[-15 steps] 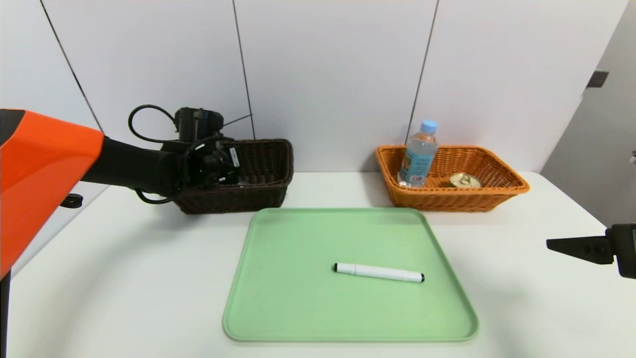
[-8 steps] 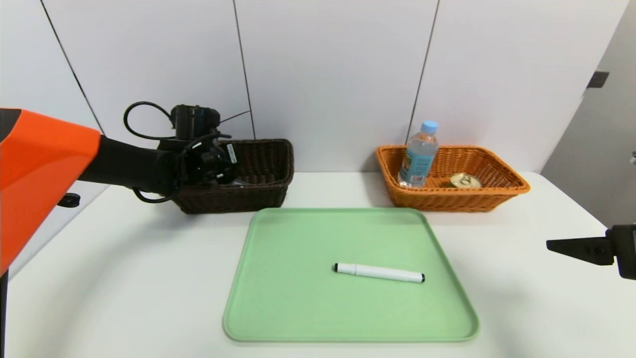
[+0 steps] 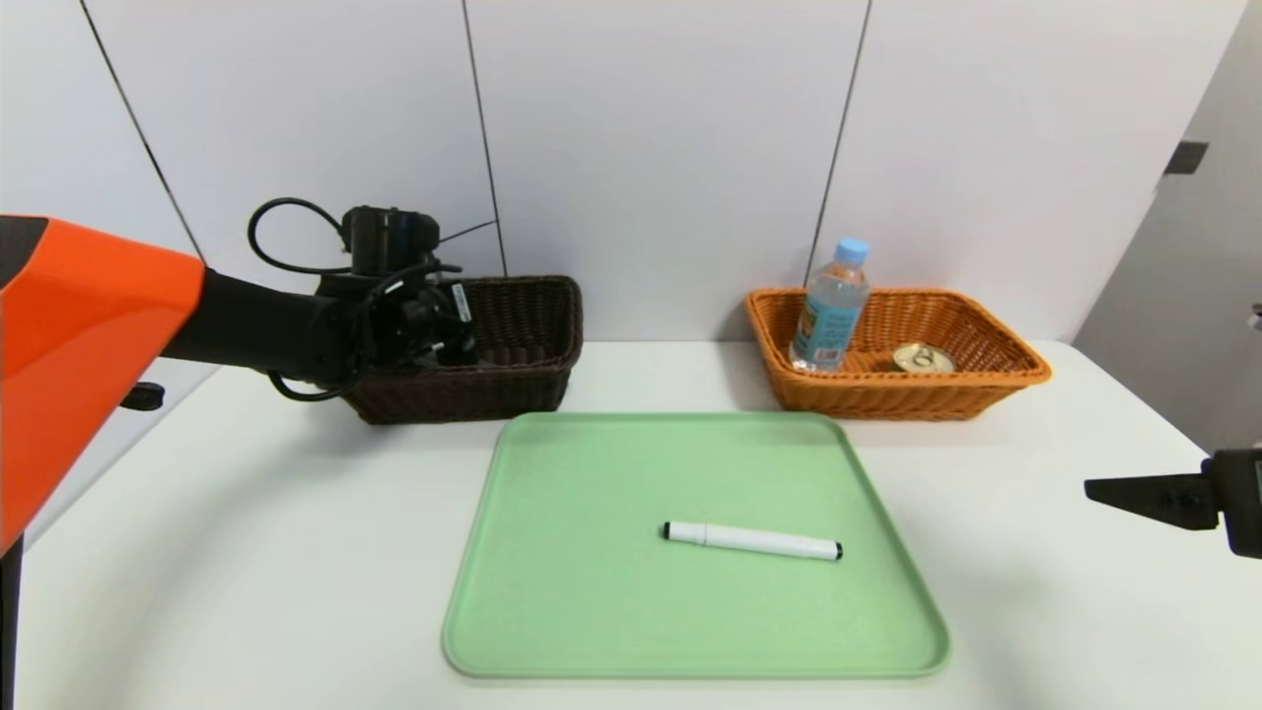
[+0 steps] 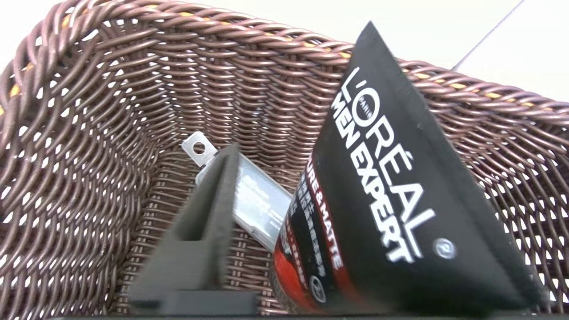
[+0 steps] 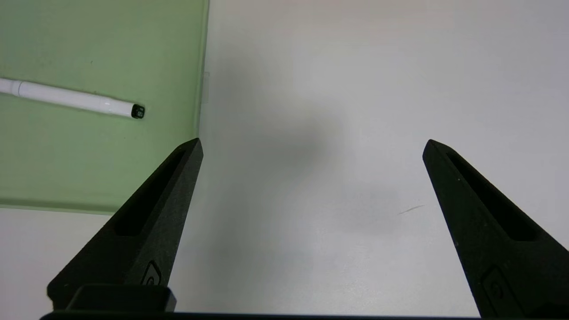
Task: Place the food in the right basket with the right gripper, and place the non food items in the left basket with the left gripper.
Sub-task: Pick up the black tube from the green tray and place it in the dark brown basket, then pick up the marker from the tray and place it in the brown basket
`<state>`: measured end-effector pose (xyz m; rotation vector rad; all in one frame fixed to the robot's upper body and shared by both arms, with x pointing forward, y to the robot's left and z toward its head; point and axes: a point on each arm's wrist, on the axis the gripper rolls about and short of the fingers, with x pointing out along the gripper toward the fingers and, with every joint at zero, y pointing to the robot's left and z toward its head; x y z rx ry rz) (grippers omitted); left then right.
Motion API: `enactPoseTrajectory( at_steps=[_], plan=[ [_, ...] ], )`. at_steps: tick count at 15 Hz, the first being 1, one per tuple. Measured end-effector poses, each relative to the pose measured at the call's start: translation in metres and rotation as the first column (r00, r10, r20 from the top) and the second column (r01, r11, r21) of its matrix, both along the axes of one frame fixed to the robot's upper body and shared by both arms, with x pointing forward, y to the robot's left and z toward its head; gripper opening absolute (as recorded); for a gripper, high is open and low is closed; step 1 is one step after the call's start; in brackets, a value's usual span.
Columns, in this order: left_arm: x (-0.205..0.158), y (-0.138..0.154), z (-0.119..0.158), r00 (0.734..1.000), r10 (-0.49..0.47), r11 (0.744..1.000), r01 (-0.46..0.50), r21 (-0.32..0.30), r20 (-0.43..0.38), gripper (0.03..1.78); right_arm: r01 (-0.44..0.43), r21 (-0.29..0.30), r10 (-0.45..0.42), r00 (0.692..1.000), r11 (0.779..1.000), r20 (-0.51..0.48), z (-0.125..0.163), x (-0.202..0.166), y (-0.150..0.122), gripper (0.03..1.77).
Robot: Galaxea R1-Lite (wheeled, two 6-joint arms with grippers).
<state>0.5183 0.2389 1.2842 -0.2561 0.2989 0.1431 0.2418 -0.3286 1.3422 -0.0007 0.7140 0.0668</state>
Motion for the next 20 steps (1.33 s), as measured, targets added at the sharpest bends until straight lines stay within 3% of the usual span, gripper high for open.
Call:
enactPoseTrajectory(
  at_steps=[3, 6, 10, 14, 17, 18, 19, 20],
  plan=[
    [0.0, 0.0, 0.007, 0.999, -0.014, 1.0, 0.015, -0.021, 0.043, 1.35, -0.001, 0.0, 0.001, 1.0, 1.0, -0.007, -0.001, -0.001, 0.0, 1.71],
    [0.001, -0.002, 0.032, 0.978, -0.059, 0.998, 0.062, -0.01, 0.202, 1.45, 0.0, 0.0, 0.0, 1.0, 1.0, -0.01, -0.003, -0.003, 0.0, 1.71],
    [0.006, -0.002, 0.074, 0.897, -0.029, 0.999, 0.04, -0.015, 0.442, 1.56, -0.002, 0.002, 0.002, 1.0, 1.0, -0.01, -0.004, -0.004, 0.0, 1.71],
    [0.006, 0.0, 0.105, 0.821, 0.076, 0.997, -0.047, -0.065, 0.566, 1.61, -0.005, 0.001, 0.005, 1.0, 1.0, -0.007, -0.004, -0.005, 0.0, 1.71],
    [0.003, 0.002, 0.133, 0.749, 0.225, 0.974, -0.167, -0.151, 0.623, 1.64, -0.006, 0.001, 0.006, 1.0, 1.0, -0.003, -0.003, -0.006, 0.0, 1.71],
    [0.002, 0.002, 0.137, 0.742, 0.247, 0.969, -0.186, -0.163, 0.623, 1.65, -0.009, 0.001, 0.009, 1.0, 1.0, -0.003, -0.003, -0.006, 0.001, 1.71],
    [-0.001, 0.001, 0.136, 0.76, 0.236, 0.972, -0.182, -0.151, 0.605, 1.66, -0.014, 0.001, 0.014, 1.0, 1.0, -0.003, -0.003, -0.006, 0.002, 1.71],
    [-0.006, -0.002, 0.133, 0.796, 0.204, 0.979, -0.161, -0.124, 0.57, 1.66, -0.019, 0.001, 0.019, 1.0, 1.0, -0.003, -0.003, -0.007, 0.002, 1.71]
  ],
)
